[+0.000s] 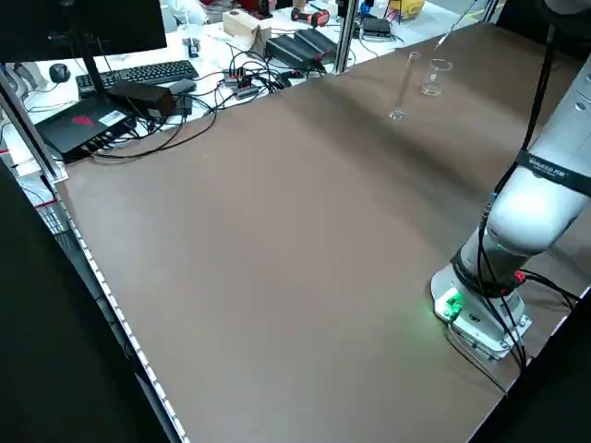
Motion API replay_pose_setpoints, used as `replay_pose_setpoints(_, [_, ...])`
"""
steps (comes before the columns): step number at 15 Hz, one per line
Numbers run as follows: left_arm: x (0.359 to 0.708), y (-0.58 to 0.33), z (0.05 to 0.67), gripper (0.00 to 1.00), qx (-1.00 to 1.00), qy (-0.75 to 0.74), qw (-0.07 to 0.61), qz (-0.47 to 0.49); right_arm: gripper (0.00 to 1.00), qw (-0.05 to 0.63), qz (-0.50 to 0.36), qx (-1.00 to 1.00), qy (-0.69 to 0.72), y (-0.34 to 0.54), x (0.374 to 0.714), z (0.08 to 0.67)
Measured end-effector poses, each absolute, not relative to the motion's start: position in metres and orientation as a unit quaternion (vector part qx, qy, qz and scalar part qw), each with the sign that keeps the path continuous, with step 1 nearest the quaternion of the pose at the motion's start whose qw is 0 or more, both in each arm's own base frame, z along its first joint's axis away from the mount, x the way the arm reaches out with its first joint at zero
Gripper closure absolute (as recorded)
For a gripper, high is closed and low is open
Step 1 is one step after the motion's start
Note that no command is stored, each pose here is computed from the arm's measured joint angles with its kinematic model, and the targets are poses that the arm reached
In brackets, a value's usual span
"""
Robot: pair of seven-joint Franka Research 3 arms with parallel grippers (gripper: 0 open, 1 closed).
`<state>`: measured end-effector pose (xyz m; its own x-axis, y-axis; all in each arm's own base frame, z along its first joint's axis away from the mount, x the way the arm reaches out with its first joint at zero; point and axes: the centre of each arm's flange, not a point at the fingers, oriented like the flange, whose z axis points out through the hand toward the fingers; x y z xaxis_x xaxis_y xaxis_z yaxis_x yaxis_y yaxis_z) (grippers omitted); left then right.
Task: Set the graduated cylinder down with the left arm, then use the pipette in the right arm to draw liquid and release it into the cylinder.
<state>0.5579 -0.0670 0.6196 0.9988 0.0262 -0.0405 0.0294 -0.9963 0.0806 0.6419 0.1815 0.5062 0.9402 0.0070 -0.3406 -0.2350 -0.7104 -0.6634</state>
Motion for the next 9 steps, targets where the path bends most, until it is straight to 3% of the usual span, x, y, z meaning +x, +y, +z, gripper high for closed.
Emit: replay_pose_setpoints(9, [0.558, -0.068, 0.619, 0.0, 0.999, 0.011, 0.032, -0.019, 0.79, 0.378, 0.176, -0.906, 0.074, 0.234, 0.63, 0.511])
